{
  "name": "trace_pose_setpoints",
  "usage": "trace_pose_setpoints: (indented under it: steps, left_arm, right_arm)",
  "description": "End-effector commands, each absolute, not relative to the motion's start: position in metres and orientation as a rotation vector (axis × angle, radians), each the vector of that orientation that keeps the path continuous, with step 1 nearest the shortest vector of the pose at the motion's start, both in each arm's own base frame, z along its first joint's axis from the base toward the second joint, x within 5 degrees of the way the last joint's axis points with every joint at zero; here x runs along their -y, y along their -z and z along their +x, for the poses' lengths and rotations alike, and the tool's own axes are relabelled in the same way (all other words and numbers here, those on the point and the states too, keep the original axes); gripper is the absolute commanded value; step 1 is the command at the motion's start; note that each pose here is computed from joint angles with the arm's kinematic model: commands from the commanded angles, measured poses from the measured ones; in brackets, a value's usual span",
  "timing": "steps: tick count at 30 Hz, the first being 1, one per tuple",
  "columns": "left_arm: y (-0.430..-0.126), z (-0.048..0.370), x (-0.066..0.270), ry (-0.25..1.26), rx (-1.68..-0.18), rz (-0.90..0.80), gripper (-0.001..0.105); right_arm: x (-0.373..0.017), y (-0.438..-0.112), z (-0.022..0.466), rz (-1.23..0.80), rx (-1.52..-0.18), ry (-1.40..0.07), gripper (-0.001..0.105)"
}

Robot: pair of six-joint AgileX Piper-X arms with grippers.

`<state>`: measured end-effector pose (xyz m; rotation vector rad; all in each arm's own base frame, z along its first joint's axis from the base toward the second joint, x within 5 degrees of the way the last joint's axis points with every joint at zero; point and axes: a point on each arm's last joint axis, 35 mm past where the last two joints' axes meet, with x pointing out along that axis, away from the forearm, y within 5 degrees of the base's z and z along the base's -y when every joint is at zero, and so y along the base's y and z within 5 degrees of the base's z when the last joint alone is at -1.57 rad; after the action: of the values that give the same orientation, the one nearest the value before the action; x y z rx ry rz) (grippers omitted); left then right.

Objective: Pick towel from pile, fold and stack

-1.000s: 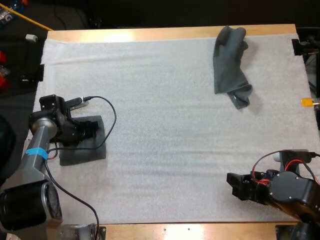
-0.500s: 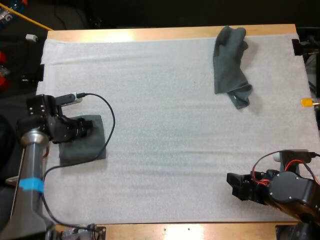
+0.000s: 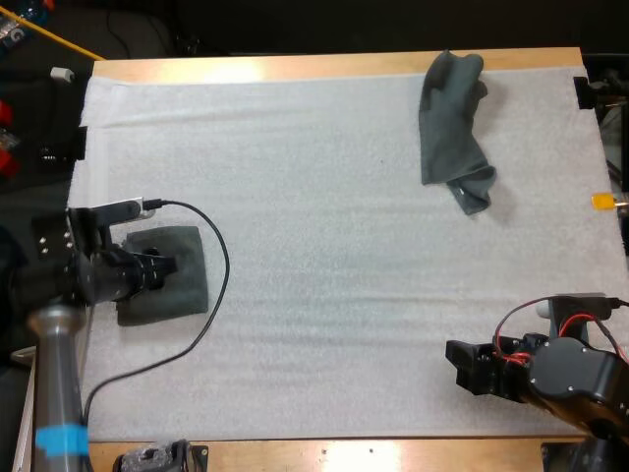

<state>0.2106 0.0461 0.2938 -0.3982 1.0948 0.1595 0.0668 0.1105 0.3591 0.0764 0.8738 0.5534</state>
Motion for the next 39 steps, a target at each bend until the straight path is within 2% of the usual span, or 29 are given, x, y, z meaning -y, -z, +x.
trace_pose_setpoints:
  steps: [1,6,13,16,21,33,39]
  left_arm:
    - [-0.299,0.204,-0.044,-0.158,-1.078,-0.392,0.058]
    - [-0.317,0.188,-0.039,-0.128,-0.992,-0.400,0.058]
    - [-0.319,0.185,-0.031,-0.083,-1.000,-0.403,0.058]
    - [-0.319,0.186,-0.020,-0.035,-1.015,-0.370,0.058]
    - [-0.320,0.186,-0.006,0.033,-1.024,-0.331,0.058]
    - [-0.341,0.161,-0.001,0.066,-0.909,-0.307,0.058]
    - [-0.348,0.150,-0.001,0.078,-0.866,-0.289,0.058]
  right_arm:
    - [-0.110,-0.360,0.067,0.057,-0.859,-0.552,0.064]
    - [-0.113,-0.359,0.082,0.023,-0.818,-0.499,0.064]
    - [-0.112,-0.359,0.121,0.021,-0.764,-0.475,0.064]
    - [-0.103,-0.359,0.138,0.038,-0.751,-0.447,0.064]
    - [-0.076,-0.359,0.155,-0.001,-0.722,-0.319,0.064]
    - [-0.016,-0.352,0.157,-0.073,-0.820,-0.046,0.064]
    - [0.003,-0.359,0.142,-0.075,-0.781,0.053,0.064]
